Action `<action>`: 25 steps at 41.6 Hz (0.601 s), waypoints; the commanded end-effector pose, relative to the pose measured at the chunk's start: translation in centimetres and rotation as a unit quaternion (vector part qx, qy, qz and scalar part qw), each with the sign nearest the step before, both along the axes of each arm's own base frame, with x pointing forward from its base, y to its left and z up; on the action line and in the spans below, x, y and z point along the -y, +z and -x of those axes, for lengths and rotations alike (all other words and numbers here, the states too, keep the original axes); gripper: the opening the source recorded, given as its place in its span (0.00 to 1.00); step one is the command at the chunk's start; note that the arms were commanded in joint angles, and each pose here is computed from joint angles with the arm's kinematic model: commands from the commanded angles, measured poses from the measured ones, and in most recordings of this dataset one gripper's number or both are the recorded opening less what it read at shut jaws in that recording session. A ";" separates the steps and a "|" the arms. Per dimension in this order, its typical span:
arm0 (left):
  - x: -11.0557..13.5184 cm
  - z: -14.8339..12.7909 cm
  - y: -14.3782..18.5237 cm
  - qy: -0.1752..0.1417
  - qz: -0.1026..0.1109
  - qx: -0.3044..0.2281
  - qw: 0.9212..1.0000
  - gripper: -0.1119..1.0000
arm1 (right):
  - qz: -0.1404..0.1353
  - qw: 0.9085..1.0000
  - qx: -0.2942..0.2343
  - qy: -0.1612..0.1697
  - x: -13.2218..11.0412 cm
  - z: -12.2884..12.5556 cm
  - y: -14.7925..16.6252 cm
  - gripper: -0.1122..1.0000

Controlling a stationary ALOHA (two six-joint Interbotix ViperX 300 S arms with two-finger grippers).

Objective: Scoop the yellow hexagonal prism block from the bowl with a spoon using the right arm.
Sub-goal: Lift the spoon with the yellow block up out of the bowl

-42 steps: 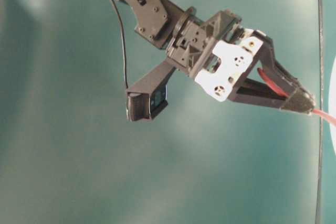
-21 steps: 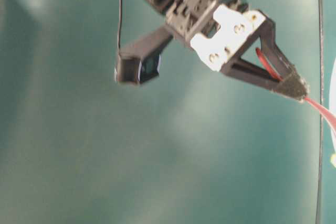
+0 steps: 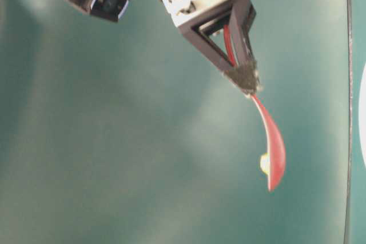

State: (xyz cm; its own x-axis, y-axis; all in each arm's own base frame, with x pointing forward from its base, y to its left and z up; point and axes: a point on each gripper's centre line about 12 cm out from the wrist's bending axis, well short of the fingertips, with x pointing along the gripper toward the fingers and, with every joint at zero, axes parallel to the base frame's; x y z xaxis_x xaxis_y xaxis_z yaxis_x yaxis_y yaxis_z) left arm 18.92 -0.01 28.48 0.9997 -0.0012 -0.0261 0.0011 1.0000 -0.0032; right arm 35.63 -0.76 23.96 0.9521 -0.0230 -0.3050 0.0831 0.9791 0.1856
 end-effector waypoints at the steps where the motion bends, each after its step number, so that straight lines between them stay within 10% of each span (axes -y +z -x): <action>1: 0.0 -0.2 1.0 0.001 -0.002 0.013 1.000 0.10 | 0.008 1.000 0.024 0.003 0.0 0.6 1.5 0.29; 25: 0.0 -0.2 1.0 0.000 -0.002 0.012 1.000 0.10 | 0.045 0.997 0.061 -0.013 1.4 3.7 3.5 0.29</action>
State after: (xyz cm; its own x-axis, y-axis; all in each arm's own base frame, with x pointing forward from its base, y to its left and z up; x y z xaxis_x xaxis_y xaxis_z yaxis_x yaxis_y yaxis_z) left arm 18.88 -0.02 28.52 0.9997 -0.0013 -0.0245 0.0013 1.0000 -0.0017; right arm 32.15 -2.17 26.50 0.9750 -0.0680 -0.2116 0.0928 0.9896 0.1095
